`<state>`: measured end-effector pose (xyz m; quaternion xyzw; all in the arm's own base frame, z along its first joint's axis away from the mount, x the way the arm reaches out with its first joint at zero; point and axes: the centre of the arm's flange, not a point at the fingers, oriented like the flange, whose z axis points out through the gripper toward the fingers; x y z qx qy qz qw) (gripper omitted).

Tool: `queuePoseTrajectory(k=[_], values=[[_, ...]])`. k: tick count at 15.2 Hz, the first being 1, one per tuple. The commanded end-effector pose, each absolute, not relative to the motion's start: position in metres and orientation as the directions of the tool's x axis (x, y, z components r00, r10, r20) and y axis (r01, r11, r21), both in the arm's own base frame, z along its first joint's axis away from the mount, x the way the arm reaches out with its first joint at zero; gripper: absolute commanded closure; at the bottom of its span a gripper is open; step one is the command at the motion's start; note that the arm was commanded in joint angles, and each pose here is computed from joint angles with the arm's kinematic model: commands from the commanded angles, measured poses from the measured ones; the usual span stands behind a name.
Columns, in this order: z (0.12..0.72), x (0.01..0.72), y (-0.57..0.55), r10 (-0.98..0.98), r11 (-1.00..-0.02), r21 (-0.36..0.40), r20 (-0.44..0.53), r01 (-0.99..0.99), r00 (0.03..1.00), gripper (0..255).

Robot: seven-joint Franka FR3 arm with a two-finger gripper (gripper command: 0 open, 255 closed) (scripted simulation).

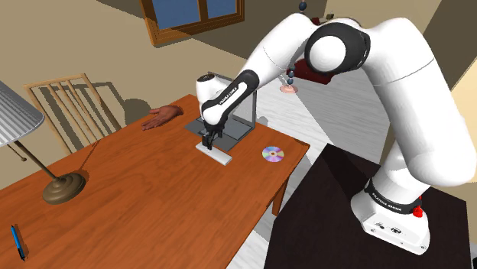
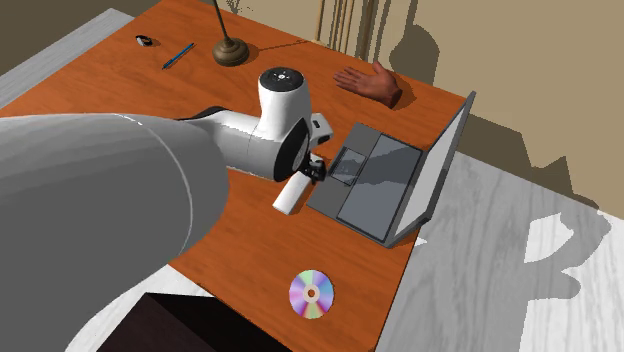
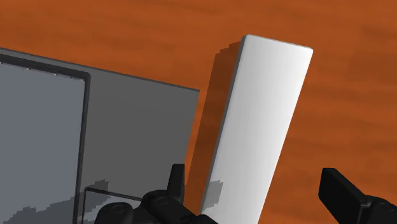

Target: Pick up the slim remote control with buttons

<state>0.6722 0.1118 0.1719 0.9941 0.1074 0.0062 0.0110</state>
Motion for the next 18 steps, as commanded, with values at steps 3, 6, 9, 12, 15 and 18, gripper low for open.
queuePoseTrajectory(k=[3,6,9,12,15,18], values=[[0.144,0.692,0.120,0.218,-0.976,0.018,0.009,0.217,0.976,0],[0.128,0.692,0.120,0.218,-0.976,0.018,0.009,0.217,0.976,0],[0.109,0.692,0.120,0.218,-0.976,0.018,0.009,0.217,0.976,0],[0.109,0.692,0.120,0.218,-0.976,0.018,0.009,0.218,0.976,255],[0.109,0.692,0.120,0.218,-0.976,0.018,0.009,0.218,0.976,255],[0.108,0.692,0.120,0.218,-0.976,0.018,0.009,0.218,0.976,255]])
